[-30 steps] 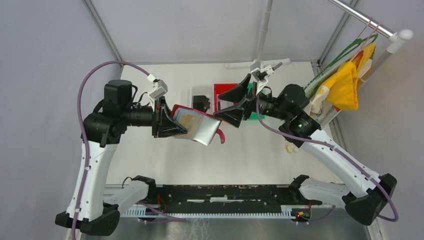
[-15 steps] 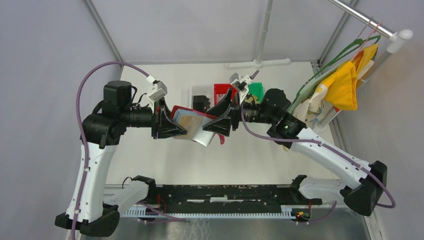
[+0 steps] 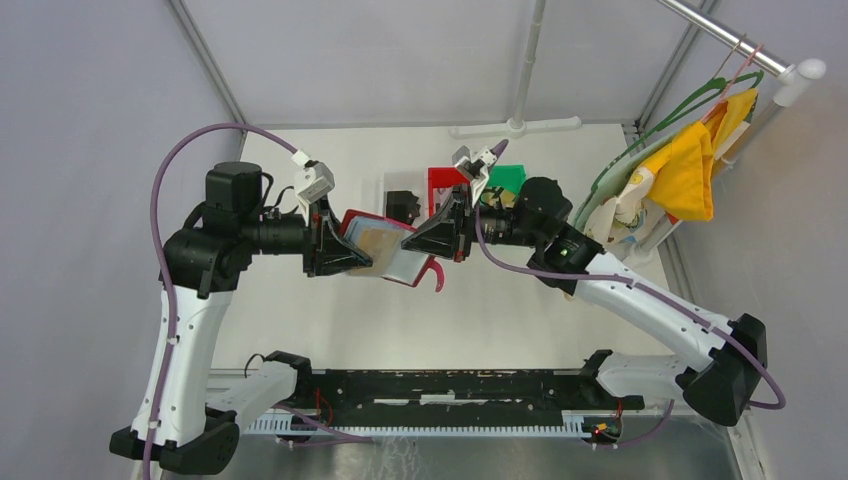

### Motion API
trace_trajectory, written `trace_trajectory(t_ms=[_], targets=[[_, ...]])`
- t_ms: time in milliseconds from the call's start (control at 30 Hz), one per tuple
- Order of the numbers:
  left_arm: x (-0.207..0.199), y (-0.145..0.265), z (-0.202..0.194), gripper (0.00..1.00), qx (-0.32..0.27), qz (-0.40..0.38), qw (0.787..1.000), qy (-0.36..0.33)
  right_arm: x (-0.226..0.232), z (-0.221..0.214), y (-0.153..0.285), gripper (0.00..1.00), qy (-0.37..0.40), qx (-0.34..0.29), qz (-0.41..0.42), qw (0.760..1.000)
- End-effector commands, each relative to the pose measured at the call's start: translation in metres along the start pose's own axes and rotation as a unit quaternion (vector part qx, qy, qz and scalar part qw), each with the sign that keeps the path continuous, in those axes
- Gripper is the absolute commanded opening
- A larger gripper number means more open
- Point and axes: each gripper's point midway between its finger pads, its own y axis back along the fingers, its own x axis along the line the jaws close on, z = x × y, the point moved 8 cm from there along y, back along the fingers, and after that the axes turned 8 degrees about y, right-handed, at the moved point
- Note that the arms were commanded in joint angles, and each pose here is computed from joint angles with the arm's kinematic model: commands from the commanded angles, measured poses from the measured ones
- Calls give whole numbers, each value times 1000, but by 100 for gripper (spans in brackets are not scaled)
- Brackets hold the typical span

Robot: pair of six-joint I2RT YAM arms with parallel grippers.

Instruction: Take the credit cards out of the card holder

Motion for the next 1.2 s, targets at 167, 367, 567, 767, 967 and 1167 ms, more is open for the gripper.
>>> trace_trajectory(t_ms=[167, 367, 567, 767, 967, 1167], targets=[[-5, 4, 8, 59, -23, 8, 999, -44, 12, 11, 4, 0, -2, -35, 18, 999], [-2, 3, 5, 50, -20, 14, 999, -49, 16, 16, 5, 0, -5, -31, 20, 999], [-3, 4, 3, 45, -20, 14, 998, -52, 18, 19, 6, 0, -7, -27, 21, 999], [2, 5, 1, 43, -22, 42, 997, -57, 23, 24, 5, 0, -20, -35, 39, 998], [7, 2, -1, 55, -34, 53, 997, -52, 31, 26, 7, 0, -25, -41, 67, 997], [-2, -2, -1, 59, -29, -11, 999, -23, 38, 27, 9, 0, -40, -68, 99, 992]])
